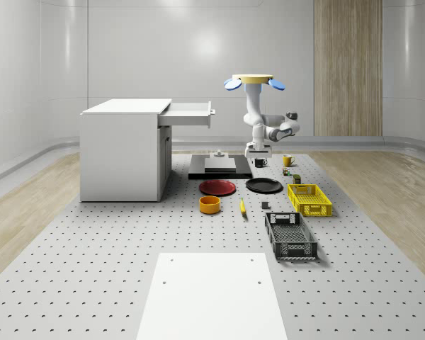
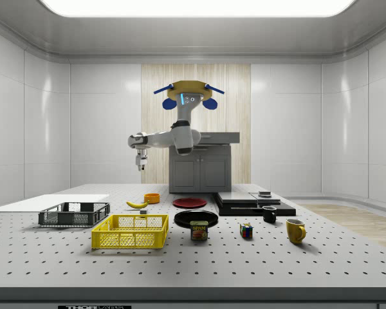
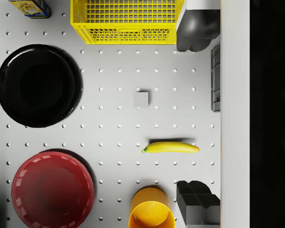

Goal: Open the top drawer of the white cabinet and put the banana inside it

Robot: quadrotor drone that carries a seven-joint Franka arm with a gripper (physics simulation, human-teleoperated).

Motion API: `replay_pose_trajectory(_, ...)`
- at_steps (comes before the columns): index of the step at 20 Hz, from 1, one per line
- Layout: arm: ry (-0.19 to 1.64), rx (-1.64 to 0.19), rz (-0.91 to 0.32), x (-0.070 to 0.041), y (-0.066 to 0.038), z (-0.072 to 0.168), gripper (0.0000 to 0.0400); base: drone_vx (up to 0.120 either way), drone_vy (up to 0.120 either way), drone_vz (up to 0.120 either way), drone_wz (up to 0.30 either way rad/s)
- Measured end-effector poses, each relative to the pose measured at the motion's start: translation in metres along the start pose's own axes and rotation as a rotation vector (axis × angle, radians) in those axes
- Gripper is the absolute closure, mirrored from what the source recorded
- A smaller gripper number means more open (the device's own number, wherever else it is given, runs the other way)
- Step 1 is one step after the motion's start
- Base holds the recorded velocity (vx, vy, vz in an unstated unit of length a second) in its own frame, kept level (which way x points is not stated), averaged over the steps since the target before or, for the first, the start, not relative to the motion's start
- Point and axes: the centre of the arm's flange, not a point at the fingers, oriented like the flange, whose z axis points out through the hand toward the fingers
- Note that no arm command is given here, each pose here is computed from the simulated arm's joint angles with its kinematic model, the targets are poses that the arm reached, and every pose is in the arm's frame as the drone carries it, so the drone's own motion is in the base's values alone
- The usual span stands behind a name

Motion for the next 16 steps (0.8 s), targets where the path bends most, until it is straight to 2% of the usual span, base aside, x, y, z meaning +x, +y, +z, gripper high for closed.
replay_pose_trajectory(16, 0.0, 0.0, 0.0, 0.0, 0.0, 0.0, 0.0, 0.0, 0.0, -0.12, 0.0)
